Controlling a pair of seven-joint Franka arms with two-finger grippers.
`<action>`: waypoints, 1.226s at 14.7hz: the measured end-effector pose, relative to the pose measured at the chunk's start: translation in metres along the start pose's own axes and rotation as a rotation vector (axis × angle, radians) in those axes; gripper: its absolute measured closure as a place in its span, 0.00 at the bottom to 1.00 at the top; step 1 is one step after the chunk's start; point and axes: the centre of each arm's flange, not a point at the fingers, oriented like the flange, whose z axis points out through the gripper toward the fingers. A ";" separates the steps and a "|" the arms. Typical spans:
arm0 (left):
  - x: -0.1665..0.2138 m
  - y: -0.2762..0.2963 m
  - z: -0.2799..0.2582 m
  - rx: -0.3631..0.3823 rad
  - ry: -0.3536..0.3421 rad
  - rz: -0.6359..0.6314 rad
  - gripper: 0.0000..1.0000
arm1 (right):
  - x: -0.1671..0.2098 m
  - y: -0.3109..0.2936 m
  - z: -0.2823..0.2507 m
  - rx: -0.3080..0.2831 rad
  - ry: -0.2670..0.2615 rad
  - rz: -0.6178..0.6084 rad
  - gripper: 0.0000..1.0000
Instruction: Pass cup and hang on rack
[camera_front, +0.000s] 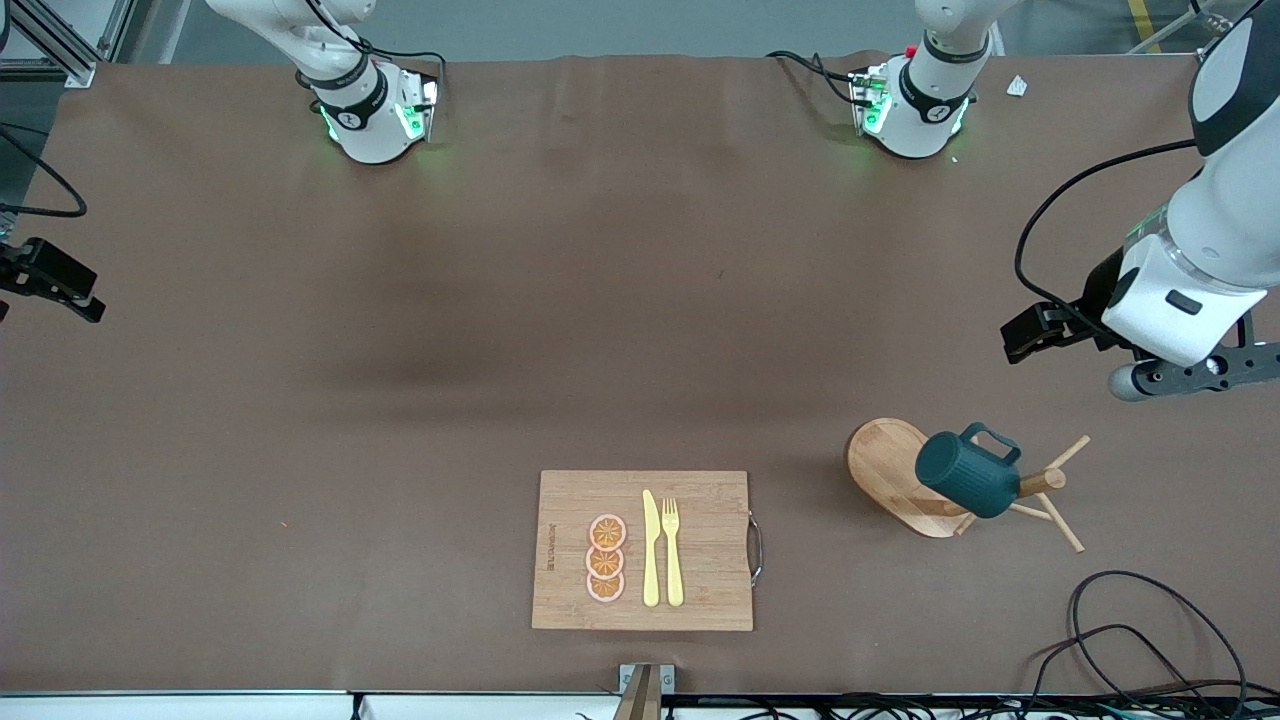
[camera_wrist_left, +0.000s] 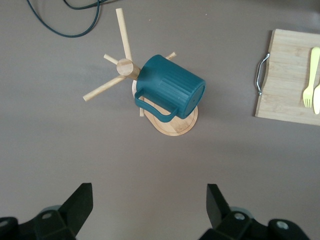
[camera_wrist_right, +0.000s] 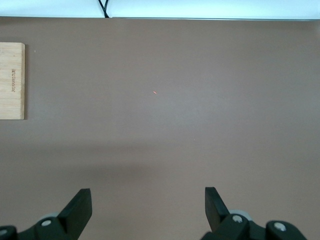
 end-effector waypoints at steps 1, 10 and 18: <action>-0.001 0.000 -0.003 -0.002 0.003 0.012 0.00 | 0.000 0.000 0.000 0.000 0.000 0.000 0.00; -0.061 0.002 -0.059 0.035 -0.040 0.052 0.00 | 0.000 0.000 0.000 0.000 0.000 0.001 0.00; -0.105 -0.043 -0.048 0.029 -0.040 0.040 0.00 | 0.000 0.000 0.000 0.000 0.000 0.001 0.00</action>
